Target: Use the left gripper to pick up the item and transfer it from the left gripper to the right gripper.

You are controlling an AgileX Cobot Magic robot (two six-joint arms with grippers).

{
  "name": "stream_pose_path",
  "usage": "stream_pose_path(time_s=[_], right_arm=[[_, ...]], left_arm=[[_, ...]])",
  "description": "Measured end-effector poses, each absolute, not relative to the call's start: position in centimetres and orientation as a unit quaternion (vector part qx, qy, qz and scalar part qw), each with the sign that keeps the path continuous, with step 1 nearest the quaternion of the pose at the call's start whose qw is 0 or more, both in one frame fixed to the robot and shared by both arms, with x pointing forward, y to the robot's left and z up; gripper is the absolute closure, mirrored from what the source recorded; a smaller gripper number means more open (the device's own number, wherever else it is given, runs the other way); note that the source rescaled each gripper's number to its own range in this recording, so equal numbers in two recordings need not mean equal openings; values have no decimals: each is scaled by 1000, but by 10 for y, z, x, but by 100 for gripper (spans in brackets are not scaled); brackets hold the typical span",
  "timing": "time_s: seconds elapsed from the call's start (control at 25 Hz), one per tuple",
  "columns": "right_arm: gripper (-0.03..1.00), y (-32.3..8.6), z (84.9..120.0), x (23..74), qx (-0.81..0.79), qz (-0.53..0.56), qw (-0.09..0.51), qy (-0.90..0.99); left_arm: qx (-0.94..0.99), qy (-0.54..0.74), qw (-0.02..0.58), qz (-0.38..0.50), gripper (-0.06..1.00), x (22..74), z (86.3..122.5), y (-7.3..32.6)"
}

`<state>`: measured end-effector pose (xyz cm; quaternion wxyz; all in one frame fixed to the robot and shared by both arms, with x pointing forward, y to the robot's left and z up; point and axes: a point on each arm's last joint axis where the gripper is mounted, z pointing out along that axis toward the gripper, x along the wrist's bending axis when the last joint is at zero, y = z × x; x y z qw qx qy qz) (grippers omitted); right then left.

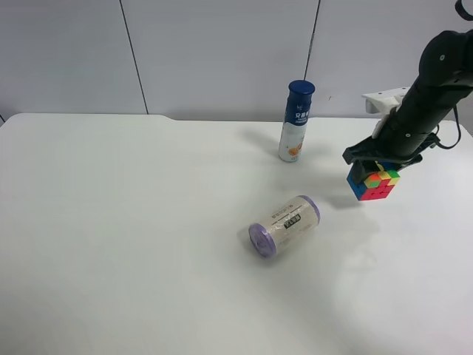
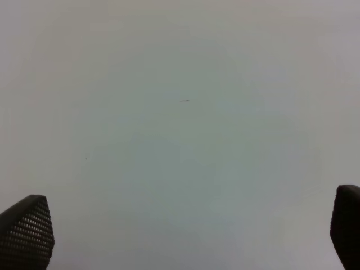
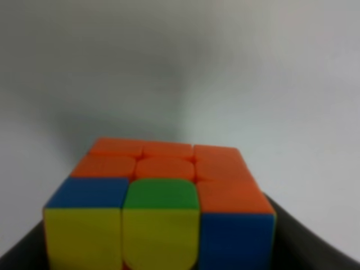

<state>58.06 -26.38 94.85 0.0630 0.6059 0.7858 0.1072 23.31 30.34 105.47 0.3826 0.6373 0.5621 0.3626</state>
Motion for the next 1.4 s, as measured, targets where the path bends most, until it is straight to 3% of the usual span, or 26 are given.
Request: stream_pose_path(time_s=[0.84,0.88,0.92,1.0,1.08,1.2,1.4], right_arm=[[97,-260,947,582,596,106,71,793],[93,-260,947,582,597,107,70,792],[81,-260,946,582,599,107,69,791],[34,-259,946,582,604,109,67,786],[10,-259,946,582,608,112,65,784],[0,-259,946,582,609,112,64,783],[-3,-259,946,582,609,111,63,783]], left_arm=[[637,562,383,363,-6,233,1055,303],[637,562,383,363,-6,233,1055,303],[637,562,383,363,-6,233,1055,303],[637,562,383,363,-6,233,1055,303],[637,562,383,363,-6,233,1055,303],[637,562,383,363,-6,233,1055,303],[637,562,383,363,-6,233,1055,303]])
